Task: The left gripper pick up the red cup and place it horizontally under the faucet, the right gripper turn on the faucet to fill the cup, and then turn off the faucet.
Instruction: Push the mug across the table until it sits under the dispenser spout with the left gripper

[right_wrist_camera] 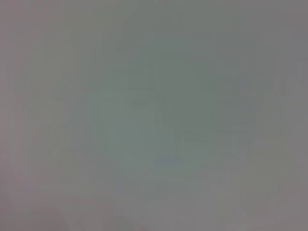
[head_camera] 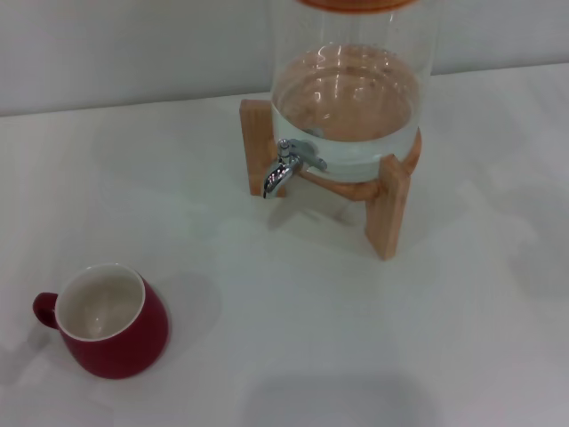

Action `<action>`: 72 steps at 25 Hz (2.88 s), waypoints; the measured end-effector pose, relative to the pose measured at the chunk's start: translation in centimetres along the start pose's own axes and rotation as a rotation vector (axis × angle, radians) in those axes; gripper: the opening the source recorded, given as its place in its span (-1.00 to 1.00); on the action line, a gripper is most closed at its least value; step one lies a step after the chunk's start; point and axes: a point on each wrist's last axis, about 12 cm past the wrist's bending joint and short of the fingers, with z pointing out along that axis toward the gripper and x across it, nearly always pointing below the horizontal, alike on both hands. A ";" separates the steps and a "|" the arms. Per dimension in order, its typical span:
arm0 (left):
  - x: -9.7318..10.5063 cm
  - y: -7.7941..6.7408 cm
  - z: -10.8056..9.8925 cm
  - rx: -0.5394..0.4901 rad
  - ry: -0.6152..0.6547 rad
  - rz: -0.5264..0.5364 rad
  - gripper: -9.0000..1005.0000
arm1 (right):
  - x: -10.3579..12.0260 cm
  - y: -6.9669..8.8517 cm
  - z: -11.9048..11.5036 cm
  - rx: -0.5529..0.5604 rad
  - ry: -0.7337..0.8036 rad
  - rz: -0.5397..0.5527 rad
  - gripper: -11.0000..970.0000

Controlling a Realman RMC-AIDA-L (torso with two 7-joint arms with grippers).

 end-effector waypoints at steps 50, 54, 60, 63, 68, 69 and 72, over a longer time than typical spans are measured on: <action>4.9 0.9 1.2 -0.068 0.200 0.118 0.69 | -0.1 -0.3 -1.1 0.021 -0.023 0.009 0.50; 5.0 1.0 1.6 -0.056 0.217 0.125 0.69 | -0.1 -0.3 -1.1 0.019 -0.024 0.011 0.50; 5.1 0.9 2.0 -0.049 0.220 0.123 0.68 | -0.1 -0.3 -1.1 0.022 -0.028 0.011 0.50; 5.0 1.0 2.4 -0.041 0.227 0.126 0.68 | -0.1 -0.4 -1.2 0.025 -0.029 0.011 0.50; 5.1 1.0 2.8 -0.027 0.239 0.133 0.67 | -0.1 -0.4 -1.3 0.025 -0.029 0.011 0.50; 5.0 1.0 2.9 -0.028 0.240 0.134 0.67 | -0.1 -0.4 -1.3 0.024 -0.029 0.011 0.50; 5.0 1.0 3.1 -0.025 0.246 0.140 0.67 | -0.1 -0.4 -1.3 0.024 -0.029 0.011 0.50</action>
